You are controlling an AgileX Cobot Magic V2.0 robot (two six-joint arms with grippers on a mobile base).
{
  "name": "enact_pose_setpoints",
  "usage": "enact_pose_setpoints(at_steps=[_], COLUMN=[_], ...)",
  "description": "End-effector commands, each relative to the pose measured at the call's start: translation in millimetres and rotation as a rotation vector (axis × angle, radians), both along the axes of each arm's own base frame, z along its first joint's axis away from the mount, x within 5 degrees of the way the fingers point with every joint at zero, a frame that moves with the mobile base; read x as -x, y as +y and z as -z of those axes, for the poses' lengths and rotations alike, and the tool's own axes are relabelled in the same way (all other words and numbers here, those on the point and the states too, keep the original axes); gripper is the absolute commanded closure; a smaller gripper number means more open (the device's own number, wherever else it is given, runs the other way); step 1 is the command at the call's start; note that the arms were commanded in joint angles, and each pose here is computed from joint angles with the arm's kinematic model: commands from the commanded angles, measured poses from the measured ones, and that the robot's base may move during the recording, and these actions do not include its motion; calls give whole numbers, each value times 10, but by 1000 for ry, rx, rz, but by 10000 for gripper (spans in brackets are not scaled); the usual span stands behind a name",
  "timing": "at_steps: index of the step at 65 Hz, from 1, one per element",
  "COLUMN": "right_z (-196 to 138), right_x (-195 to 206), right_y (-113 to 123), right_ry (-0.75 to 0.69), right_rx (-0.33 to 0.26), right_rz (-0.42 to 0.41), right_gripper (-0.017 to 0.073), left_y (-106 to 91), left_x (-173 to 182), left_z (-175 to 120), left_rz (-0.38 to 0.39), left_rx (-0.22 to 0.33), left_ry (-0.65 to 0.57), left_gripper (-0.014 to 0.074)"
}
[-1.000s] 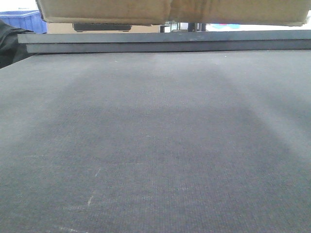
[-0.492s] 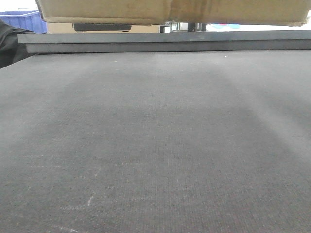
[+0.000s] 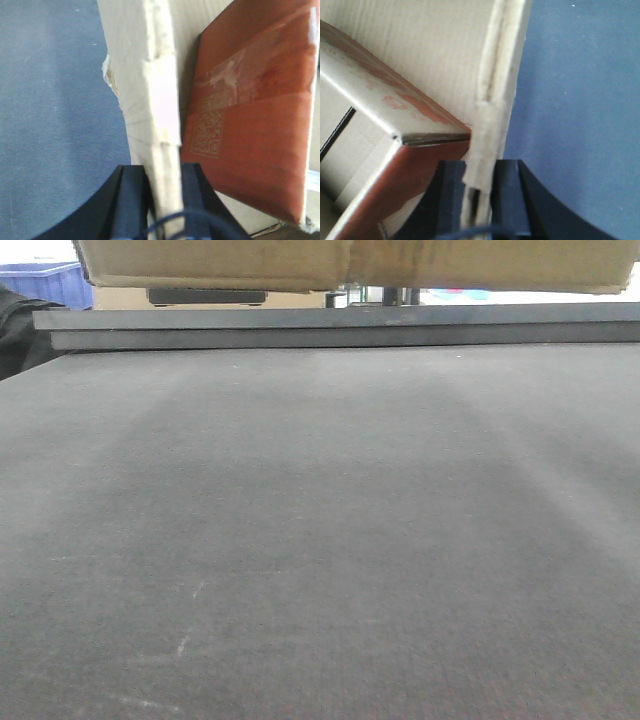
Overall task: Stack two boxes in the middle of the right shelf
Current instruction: 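Hold the stacked boxes raised and drive the base away from the table, then carry the boxes while driving toward the metal shelf with blue bins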
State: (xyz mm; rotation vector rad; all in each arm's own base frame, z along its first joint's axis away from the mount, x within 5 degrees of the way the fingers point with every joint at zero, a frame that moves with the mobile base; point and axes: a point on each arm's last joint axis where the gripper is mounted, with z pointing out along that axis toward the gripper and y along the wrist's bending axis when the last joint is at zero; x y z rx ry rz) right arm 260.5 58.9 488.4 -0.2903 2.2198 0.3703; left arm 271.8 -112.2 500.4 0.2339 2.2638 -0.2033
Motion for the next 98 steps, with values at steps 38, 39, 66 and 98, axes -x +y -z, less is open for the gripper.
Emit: enact_pose_setpoints(at_steps=[38,39,66,98], right_z=[-80,-80,-80,-80], right_x=[-10,-10,-10,-10], right_y=[-49,-49,-49,-49], right_ry=[-75,-75,-75,-75], right_rx=[14,14,14,14], right_rz=[29,29,29,29], right_gripper=[713,713,713,713], left_y=[47,47,47,47], left_x=[79,79,79,79], left_z=[-151,-151,-151,-151], left_rz=[4,4,4,4], left_rx=[26,26,26,26], left_ry=[-80,-80,-80,-80], left_gripper=[705,705,705,705])
